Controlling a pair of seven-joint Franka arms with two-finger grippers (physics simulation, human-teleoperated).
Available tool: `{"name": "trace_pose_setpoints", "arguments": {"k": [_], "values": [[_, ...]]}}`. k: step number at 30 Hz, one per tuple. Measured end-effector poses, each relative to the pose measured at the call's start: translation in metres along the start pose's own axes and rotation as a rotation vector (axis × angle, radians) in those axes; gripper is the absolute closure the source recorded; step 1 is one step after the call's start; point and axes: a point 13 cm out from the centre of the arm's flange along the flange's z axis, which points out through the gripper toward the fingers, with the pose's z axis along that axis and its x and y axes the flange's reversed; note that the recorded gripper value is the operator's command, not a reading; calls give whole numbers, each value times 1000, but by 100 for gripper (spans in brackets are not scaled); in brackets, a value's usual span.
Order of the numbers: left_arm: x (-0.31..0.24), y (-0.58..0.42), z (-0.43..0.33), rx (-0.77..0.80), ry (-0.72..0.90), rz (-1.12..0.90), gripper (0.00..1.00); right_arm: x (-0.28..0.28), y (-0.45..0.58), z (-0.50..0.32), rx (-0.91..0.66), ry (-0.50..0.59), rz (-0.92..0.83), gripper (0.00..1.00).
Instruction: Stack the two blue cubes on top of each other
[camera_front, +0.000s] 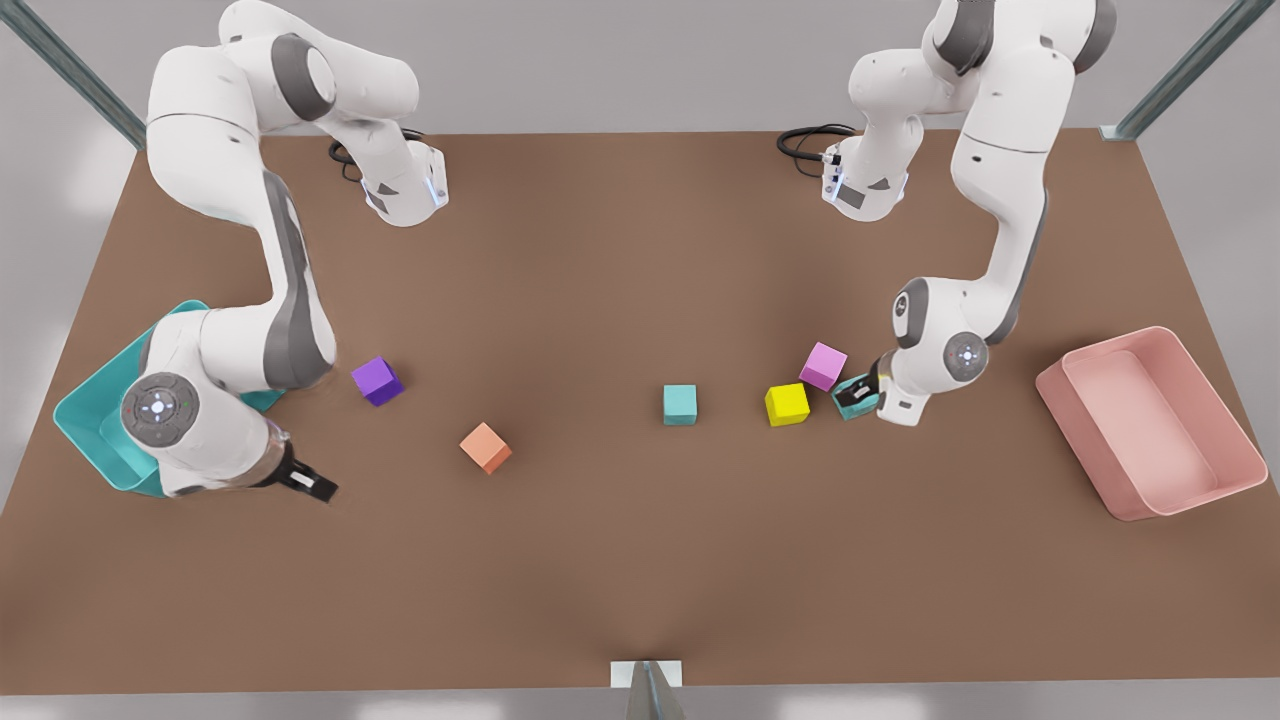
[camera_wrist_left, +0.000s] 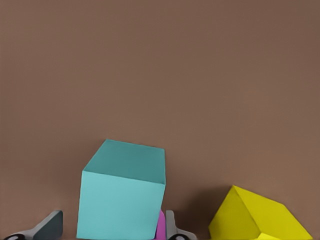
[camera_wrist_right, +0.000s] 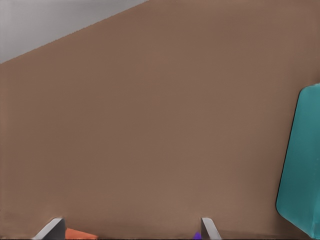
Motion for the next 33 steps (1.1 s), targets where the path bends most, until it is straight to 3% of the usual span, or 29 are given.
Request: {"name": "trace_pose_setpoints", "arguments": {"k": [3,7,9,11,16,19,21,23,27,33], "values": [[1,3,14,-5,8,-12,0,32,-30,-62,16,-2,-114,0],[3,3,28,-9,13,-22,0,73,-38,-69,48,39,-262,0],[2,3,31,-10,11,-26,29,77,-39,-65,52,55,-316,0],[3,2,32,-16,6,-29,40,79,-39,-62,52,67,-364,0],[-17,-2,6,18,-42,-45,40,82,-39,-60,48,83,-459,0],[-82,-15,-84,64,-165,-24,37,83,-39,-59,45,89,-505,0],[-86,-64,-135,86,-208,57,37,83,-39,-58,44,92,-532,0],[-26,-151,-153,76,-215,212,37,84,-39,-58,42,93,-556,0],[158,-299,-88,-2,-149,478,37,84,-39,-58,39,96,-596,0],[201,-314,-34,-64,-86,387,37,83,-39,-54,37,103,-641,0]]}}
